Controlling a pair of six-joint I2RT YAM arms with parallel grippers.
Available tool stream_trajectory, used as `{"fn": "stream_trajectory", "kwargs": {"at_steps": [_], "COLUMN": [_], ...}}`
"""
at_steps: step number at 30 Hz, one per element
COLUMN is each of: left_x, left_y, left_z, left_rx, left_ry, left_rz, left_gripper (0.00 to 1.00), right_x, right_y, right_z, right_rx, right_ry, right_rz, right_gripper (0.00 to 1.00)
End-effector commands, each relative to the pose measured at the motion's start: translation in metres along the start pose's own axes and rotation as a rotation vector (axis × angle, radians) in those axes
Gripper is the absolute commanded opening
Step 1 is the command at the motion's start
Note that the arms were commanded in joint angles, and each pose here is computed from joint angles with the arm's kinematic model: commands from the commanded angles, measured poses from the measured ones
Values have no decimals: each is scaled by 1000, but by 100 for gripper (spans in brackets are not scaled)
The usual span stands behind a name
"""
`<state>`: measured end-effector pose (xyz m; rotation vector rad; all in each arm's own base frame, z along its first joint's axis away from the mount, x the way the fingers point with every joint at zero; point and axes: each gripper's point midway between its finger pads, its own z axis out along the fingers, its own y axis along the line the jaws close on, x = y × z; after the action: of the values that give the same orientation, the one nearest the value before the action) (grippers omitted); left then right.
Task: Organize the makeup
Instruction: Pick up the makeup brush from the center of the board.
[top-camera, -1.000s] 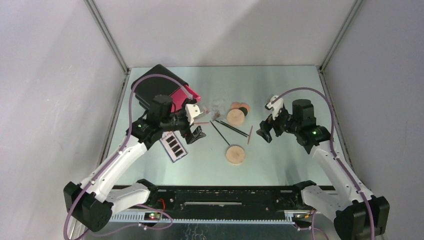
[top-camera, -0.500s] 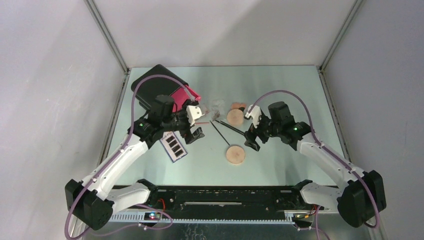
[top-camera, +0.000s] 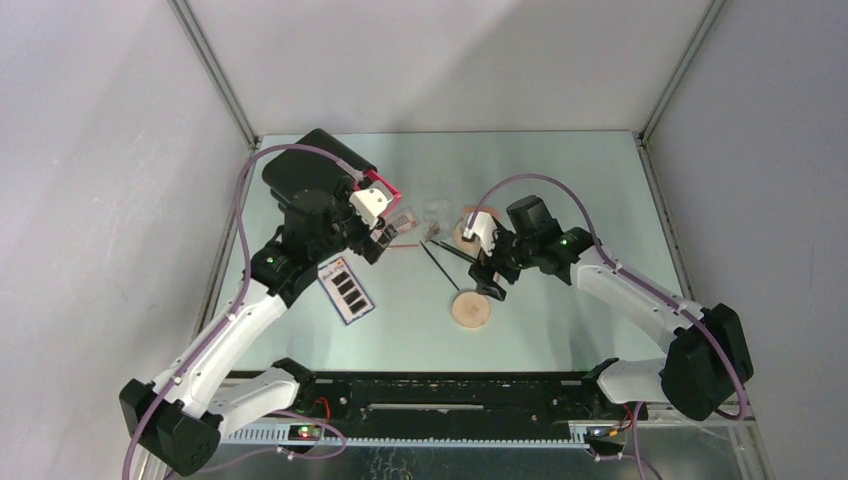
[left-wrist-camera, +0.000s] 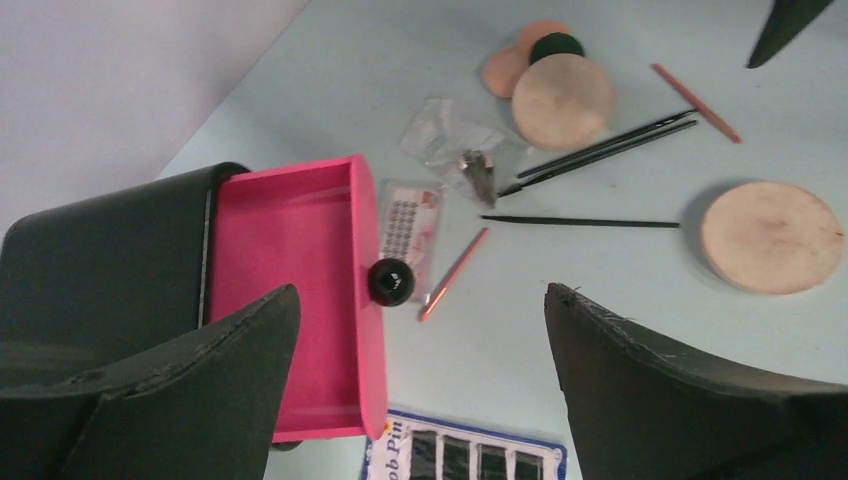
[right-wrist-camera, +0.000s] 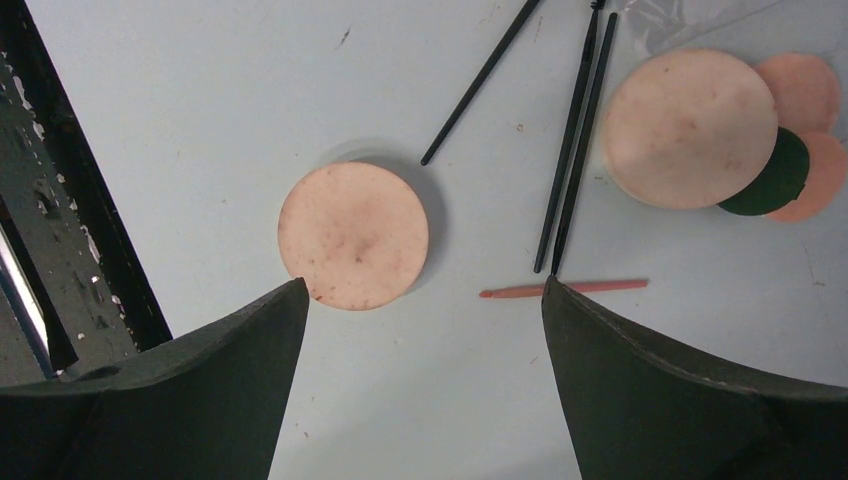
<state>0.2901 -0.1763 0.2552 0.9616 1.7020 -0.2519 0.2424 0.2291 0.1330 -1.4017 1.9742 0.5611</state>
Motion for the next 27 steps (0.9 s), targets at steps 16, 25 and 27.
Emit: {"fn": "stream_trajectory", "kwargs": {"at_steps": [16,25,27], "left_x": [7,67,81], "left_y": [-28,-46,-47], "left_z": [-14,-34,-36], "left_rx": [221,327,321], "left_ry": [82,281,319], "left_rz": [71,185,191], "left_gripper": [96,93,92], "right_x": [-6,-3,-5], "right_y": [10,12,6], "right_z": [15,16,16], "right_rx": [-103,-102,-67], "right_ry": [-4,14,8], "right_rz": [29,18,25], "right_gripper": [89,89,88]}}
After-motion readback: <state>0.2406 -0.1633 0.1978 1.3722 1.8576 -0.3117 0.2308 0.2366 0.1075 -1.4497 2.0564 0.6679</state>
